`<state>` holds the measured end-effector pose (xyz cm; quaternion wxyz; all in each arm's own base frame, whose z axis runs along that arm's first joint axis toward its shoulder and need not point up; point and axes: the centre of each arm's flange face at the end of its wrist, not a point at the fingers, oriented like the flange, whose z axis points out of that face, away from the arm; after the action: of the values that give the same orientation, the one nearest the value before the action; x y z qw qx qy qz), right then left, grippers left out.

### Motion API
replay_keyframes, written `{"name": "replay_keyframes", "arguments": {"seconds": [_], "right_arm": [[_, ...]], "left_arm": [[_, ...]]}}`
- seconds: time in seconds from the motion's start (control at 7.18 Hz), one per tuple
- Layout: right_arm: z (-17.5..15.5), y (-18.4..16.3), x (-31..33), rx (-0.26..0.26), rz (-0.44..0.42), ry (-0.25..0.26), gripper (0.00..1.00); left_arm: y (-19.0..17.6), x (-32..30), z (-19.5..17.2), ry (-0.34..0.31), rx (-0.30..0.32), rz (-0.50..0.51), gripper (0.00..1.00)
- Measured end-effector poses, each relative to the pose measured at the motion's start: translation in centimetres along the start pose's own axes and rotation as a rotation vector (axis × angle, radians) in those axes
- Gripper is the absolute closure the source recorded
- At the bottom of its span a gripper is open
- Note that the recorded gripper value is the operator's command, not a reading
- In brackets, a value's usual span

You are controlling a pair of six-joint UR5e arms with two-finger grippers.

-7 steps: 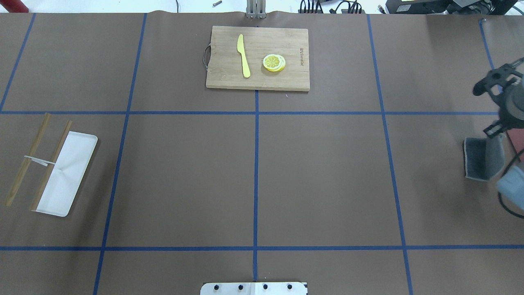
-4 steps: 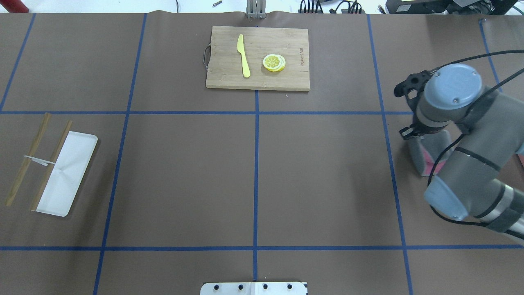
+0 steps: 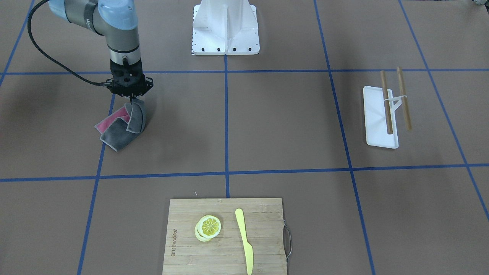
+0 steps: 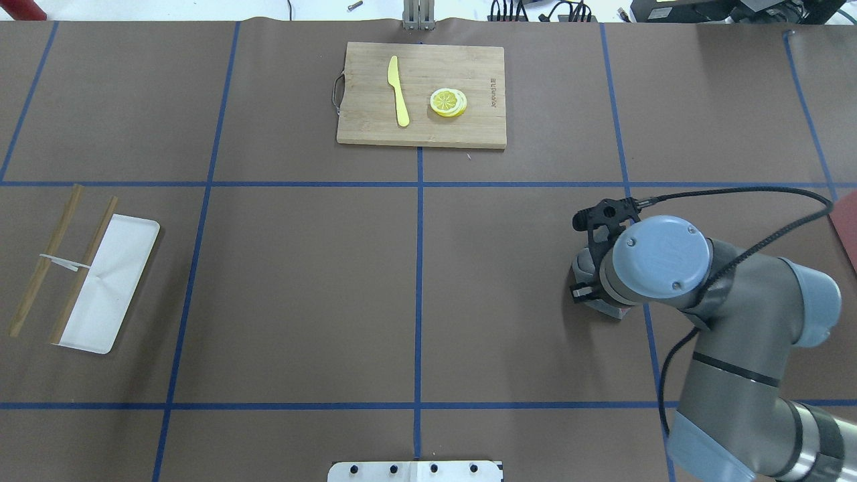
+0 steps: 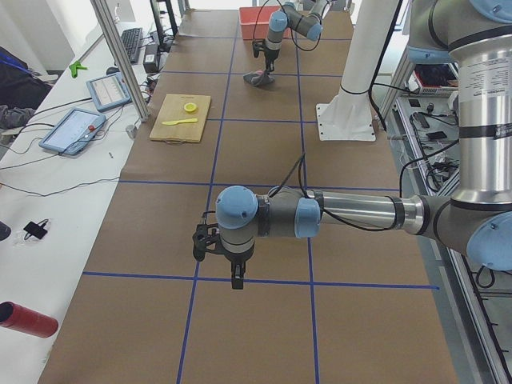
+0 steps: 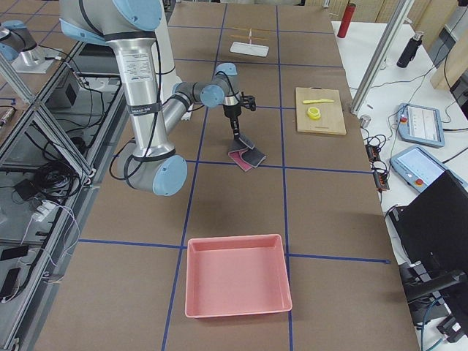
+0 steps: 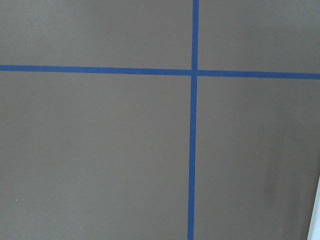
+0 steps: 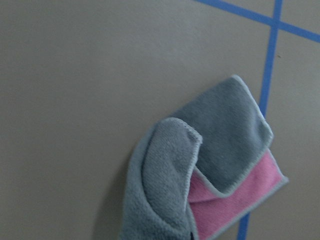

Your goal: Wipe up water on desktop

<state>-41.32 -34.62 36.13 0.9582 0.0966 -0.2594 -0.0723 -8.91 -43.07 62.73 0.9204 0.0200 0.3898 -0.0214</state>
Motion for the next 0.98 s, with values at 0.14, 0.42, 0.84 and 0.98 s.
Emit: {"name": "replay_keyframes", "arguments": {"seconds": [0.14, 0.42, 0.84, 0.98], "right_arm": [[1.3, 2.2, 3.2, -0.019, -0.045, 0.052, 1.0], [3.1, 5.0, 11.0, -0.062, -0.135, 0.155, 1.0], [7.0, 7.7, 24.0, -0.099, -0.21, 0.279, 1.0], [8.4, 7.8, 27.3, -0.115, -0.218, 0.327, 1.0]], "left_arm": [[0.0, 0.0, 0.0, 0.0, 0.001, 0.001, 0.01], [0.0, 0.1, -0.1, 0.0, 0.001, 0.001, 0.01], [0.0, 0.2, -0.2, 0.001, 0.004, 0.005, 0.01], [0.0, 0.2, -0.2, 0.0, 0.005, 0.006, 0.01]]}}
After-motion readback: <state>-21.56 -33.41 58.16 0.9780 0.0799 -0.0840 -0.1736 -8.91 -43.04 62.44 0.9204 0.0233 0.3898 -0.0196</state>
